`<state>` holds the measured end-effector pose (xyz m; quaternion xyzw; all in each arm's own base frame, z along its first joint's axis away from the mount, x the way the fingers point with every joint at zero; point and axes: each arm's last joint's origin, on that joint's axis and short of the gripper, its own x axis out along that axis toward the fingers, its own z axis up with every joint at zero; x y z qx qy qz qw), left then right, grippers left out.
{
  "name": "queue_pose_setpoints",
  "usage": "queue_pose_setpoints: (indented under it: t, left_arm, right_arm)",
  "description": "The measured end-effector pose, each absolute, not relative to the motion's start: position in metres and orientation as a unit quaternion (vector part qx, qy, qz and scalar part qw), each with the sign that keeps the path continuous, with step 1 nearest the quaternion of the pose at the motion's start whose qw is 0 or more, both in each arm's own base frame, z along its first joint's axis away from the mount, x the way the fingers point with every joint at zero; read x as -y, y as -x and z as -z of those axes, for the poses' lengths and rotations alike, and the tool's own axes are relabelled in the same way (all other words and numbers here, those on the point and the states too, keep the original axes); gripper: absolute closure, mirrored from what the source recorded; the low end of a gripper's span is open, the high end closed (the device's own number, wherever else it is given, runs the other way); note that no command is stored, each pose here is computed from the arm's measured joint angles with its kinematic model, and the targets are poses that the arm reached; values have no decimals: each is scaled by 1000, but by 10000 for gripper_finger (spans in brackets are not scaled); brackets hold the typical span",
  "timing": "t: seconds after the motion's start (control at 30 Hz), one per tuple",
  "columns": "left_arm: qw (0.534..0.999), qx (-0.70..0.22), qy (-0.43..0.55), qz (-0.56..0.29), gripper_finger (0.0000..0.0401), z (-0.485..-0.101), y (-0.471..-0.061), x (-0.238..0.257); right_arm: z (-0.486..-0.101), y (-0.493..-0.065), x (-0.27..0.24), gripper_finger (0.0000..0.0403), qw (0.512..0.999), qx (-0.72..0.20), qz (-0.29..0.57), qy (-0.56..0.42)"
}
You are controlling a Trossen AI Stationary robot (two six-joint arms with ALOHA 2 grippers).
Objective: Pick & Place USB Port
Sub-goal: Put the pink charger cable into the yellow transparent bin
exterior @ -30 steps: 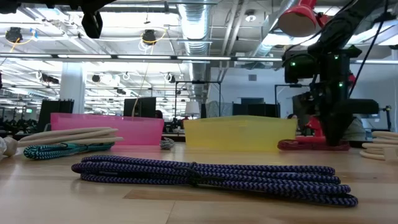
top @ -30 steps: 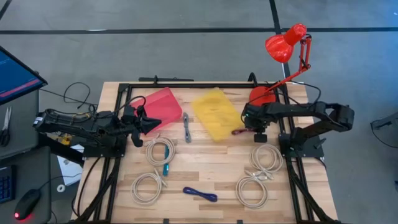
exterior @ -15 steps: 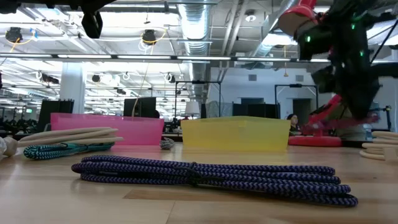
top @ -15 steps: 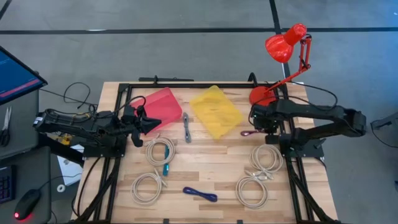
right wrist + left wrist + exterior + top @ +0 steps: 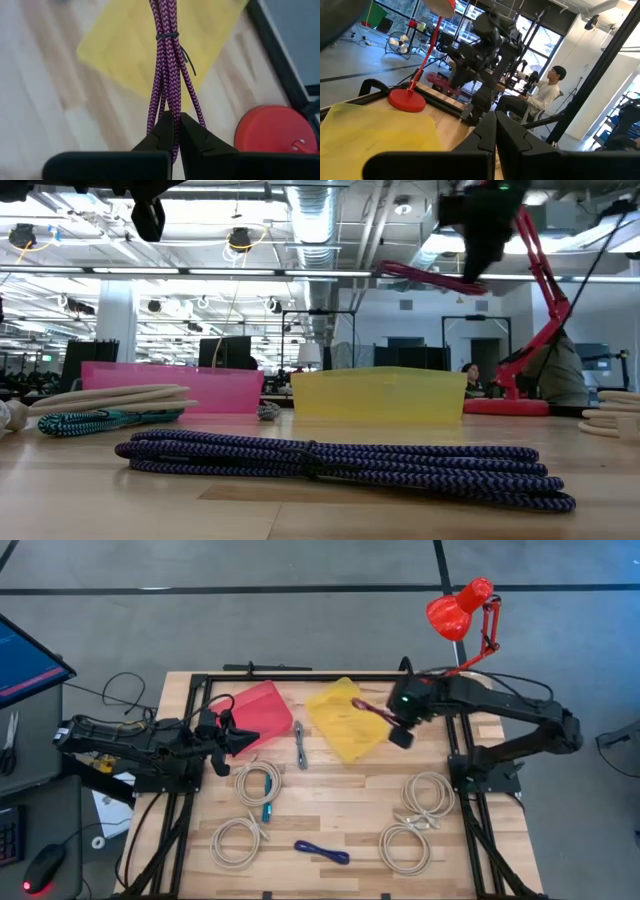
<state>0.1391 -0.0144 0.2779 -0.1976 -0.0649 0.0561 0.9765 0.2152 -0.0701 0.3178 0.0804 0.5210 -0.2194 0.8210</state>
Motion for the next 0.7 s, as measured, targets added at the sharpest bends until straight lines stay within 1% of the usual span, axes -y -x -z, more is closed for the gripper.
queue_pose_setpoints:
  t: [0.1,0.23,0.57,0.7]
  left_arm:
    - [976,65,198,-56,395,-278,-139,14]
    - [976,65,198,-56,395,-278,-139,14]
    - [976,65,198,-56,395,-278,-139,14]
    - [976,65,198,-56,395,-278,-139,14]
  right_arm:
    - [-319,-238,78,403,812,-522,243,-101]
    - [-310,-265,88,403,795,-539,254,-112]
    - [-252,-307,111,403,741,-606,262,-124]
    - [-231,-320,118,403,733,-614,264,-126]
